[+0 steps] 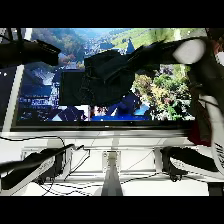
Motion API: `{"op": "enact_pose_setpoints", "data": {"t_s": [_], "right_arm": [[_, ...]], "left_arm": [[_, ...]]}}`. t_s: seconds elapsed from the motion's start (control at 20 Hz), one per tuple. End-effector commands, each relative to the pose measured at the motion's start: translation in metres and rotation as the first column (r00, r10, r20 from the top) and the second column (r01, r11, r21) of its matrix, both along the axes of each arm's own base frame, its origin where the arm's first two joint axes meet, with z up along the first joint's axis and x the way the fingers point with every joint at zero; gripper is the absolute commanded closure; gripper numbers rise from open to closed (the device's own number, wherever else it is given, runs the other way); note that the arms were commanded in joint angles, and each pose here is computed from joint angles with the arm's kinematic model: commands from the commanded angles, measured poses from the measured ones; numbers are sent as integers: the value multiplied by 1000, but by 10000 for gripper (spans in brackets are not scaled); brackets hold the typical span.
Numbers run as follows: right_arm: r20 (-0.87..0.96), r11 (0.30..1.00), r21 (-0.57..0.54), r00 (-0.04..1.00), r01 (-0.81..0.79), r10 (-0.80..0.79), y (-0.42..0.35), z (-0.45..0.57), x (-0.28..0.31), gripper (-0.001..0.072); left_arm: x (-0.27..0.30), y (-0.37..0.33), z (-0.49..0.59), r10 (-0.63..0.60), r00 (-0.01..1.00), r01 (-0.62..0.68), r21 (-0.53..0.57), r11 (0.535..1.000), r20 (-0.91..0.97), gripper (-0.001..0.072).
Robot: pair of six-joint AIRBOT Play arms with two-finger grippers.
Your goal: Fold the clothes and pants, and hang the long-sleeved shirts on hangers.
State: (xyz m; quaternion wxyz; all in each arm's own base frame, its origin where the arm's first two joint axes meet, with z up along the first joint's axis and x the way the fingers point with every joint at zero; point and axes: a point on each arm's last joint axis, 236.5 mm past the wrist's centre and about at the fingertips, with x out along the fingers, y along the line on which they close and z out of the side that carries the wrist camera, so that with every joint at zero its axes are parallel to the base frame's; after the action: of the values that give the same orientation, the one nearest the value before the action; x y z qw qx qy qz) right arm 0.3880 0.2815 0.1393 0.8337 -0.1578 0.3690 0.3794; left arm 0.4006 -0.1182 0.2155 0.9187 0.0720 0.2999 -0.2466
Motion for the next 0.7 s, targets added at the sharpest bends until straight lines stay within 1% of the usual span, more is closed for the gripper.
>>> {"op": "enact_pose_setpoints", "data": {"t_s": [0.0,0.15,0.2,0.3,0.45,0.6,0.65], "right_arm": [[-34,956,-176,972,-236,234,82,-92,-30,82],[-7,897,-255,929,-360,371,143,-153,-59,86],[-1,887,-277,923,-370,384,156,-167,-66,93],[-40,891,-290,934,-350,354,173,-192,-77,95],[-114,900,-295,947,-322,302,186,-211,-76,99],[-121,907,-278,948,-317,295,203,-215,-69,104],[-115,905,-280,947,-319,299,208,-218,-67,121]], "left_arm": [[5,19,-4,37,999,-38,68,997,14,683],[6,22,-4,44,999,-45,74,996,15,682],[6,22,-4,43,999,-44,74,996,15,682],[6,22,-4,44,999,-45,74,996,15,683],[6,22,-4,44,999,-45,74,996,15,682],[6,22,-4,44,999,-45,74,996,15,682],[7,22,-5,43,999,-44,74,996,12,683]]}}
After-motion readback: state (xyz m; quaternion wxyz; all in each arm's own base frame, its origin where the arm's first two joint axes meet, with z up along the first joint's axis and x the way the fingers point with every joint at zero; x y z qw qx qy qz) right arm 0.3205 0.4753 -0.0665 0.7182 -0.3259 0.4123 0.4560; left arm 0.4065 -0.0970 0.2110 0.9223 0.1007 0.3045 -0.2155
